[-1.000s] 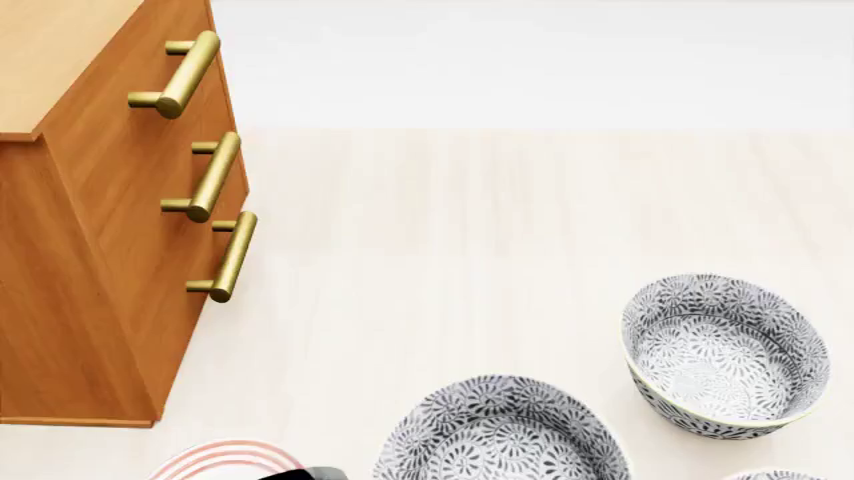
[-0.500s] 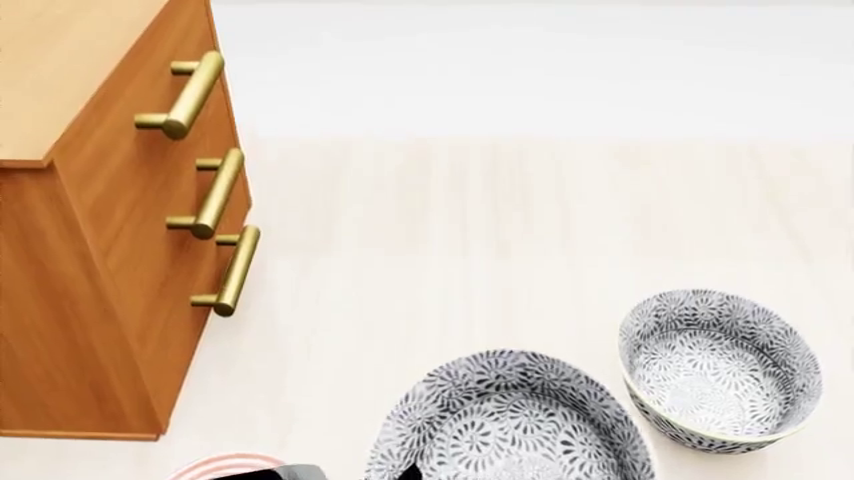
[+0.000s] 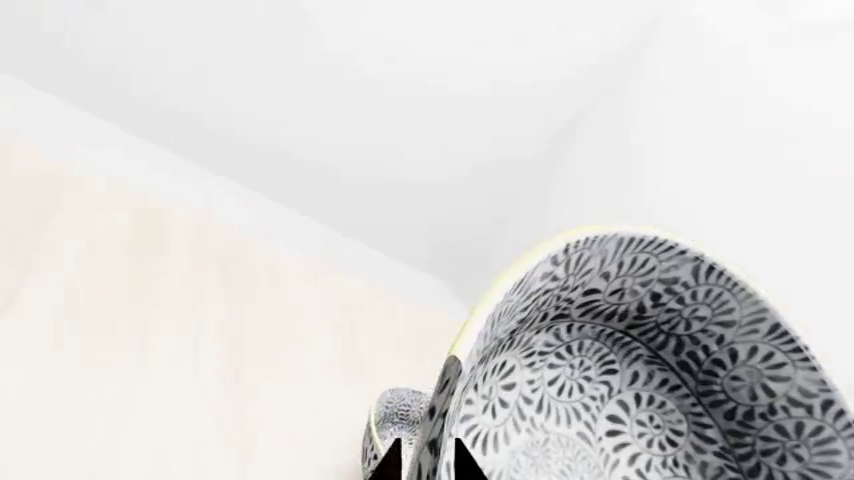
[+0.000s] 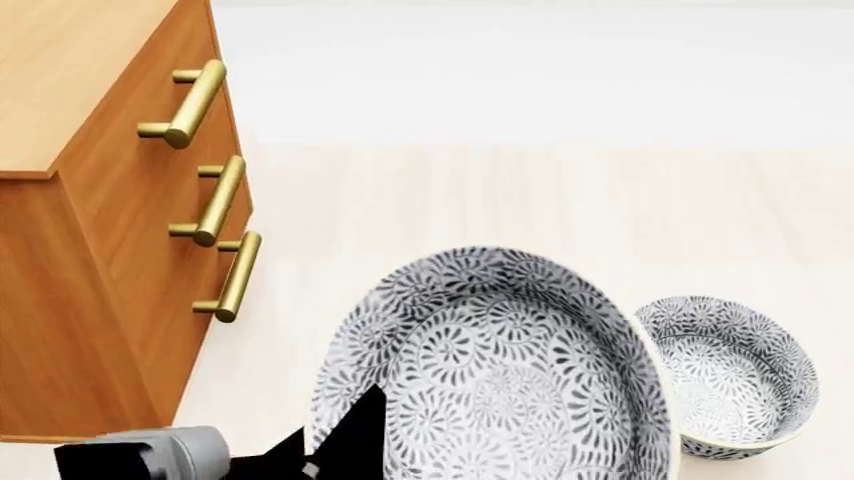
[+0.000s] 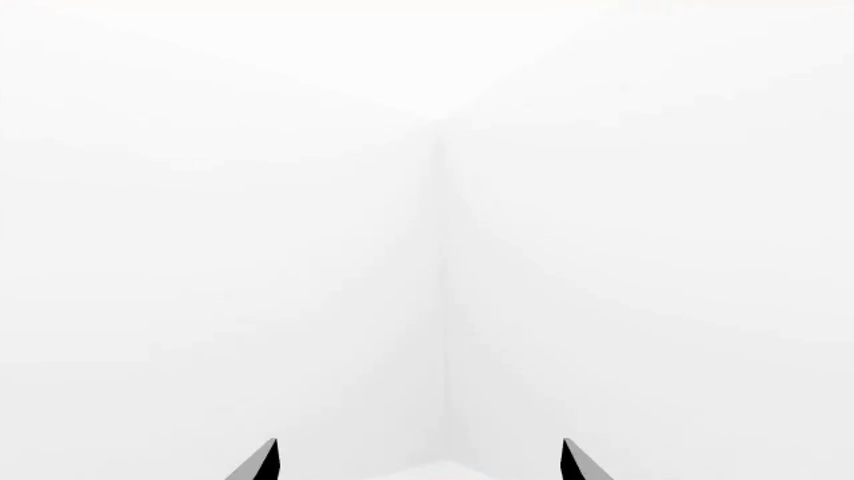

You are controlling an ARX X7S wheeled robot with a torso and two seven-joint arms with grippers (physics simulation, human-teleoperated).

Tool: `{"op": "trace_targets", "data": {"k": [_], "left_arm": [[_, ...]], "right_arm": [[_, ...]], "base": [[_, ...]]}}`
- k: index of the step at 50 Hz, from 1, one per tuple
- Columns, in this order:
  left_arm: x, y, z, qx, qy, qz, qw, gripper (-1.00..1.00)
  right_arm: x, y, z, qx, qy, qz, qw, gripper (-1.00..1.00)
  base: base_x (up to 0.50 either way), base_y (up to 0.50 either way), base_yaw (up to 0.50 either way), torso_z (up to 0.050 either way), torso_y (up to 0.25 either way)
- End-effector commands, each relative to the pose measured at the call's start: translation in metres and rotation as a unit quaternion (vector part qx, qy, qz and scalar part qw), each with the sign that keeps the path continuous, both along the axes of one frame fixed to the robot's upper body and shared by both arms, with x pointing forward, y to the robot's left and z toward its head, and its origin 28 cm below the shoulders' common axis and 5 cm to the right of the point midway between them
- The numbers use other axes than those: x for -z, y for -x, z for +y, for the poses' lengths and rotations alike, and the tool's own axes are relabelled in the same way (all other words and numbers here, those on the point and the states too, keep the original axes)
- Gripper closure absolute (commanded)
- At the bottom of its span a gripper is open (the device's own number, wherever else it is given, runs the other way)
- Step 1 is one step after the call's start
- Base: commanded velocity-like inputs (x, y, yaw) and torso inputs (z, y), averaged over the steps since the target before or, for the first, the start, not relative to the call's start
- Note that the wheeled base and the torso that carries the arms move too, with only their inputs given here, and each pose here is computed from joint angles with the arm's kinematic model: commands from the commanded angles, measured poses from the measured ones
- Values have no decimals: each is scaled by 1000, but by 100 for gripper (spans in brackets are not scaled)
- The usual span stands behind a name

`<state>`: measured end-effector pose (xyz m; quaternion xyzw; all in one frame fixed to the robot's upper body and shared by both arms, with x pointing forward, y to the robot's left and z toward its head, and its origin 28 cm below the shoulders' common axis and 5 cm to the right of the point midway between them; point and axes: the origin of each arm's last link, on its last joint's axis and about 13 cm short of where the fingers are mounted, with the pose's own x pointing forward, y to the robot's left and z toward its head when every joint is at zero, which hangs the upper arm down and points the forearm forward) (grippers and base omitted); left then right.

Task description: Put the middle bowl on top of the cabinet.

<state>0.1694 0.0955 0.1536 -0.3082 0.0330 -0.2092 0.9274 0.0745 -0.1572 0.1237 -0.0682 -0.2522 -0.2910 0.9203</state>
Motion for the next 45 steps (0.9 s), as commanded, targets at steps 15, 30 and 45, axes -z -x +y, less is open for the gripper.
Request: {"op": "trace_targets", "data": {"k": [15, 30, 45], "left_arm": [[-94, -3, 31, -41, -56, -110, 992, 100], [-169, 4, 53, -89, -65, -128, 986, 100], [-213, -17, 58, -137, -63, 12, 988, 100]], "right_arm": [[-3, -4, 8, 3, -1, -5, 1000, -100], [-7, -6, 16, 5, -1, -7, 1000, -100], [-7, -8, 16, 4, -5, -8, 1000, -100]], "base": [[0, 0, 0, 11, 100], [0, 0, 0, 0, 0], [0, 0, 0, 0, 0]]}}
